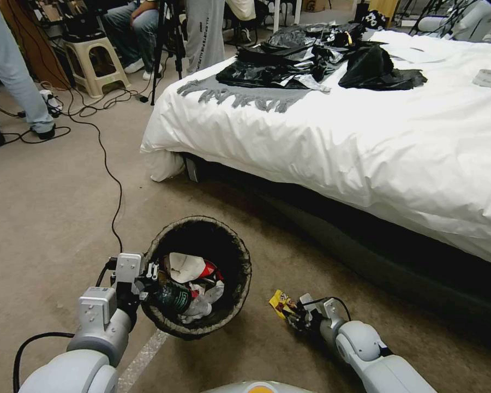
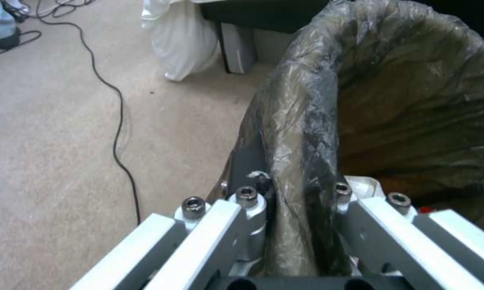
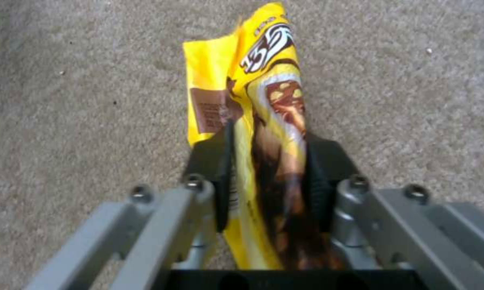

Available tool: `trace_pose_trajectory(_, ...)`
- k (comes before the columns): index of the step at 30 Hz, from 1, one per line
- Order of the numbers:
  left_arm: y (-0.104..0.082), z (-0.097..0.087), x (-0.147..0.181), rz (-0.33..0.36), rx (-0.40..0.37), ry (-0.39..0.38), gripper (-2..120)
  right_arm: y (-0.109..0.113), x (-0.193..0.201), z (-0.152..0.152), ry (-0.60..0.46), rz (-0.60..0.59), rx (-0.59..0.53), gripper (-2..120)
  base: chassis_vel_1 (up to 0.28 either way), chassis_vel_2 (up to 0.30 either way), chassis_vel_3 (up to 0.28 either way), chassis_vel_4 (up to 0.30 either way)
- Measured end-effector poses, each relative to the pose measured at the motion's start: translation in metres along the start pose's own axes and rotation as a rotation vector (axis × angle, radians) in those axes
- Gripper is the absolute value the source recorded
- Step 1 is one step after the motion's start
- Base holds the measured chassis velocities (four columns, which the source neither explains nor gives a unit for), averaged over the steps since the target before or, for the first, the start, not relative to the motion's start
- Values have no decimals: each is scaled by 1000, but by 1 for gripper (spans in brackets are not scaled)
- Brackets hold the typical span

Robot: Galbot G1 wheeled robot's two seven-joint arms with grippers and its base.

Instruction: Pick up the trash bin, then pick up the garbage from the floor and place it into the trash bin.

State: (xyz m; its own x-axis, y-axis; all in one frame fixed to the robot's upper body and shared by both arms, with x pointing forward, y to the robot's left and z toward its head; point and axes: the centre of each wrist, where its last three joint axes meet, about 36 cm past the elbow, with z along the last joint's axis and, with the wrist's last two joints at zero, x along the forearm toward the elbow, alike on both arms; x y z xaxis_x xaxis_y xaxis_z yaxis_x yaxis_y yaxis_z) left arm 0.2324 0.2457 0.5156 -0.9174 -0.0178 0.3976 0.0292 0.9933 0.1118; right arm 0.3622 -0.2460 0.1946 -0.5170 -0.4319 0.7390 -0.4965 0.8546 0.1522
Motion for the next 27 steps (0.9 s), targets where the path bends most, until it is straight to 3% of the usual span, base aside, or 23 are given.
trace_pose_trajectory(9, 0, 0, 0, -1, 1, -3, 5, 2, -2, 2, -8, 0, 4, 0, 0, 0, 0, 0)
trace_pose_trajectory(19, 0, 0, 0, 0, 1, -2, 5, -4, 11, 0, -41, 16, 1, 0, 0, 0, 0, 0)
trace_pose_trajectory(23, 0, 1, 1, 0, 0, 2, 5, -4, 32, -17, -124, 42, 17, 0, 0, 0, 0, 0)
trace_pose_trajectory(26, 0, 1, 1, 1, 2, 4, 5, -8, 68, -52, -286, 74, 94, 0, 0, 0, 0, 0)
trace_pose_trajectory(27, 0, 1, 1, 1, 2, 4, 5, -8, 68, -52, -286, 74, 94, 0, 0, 0, 0, 0)
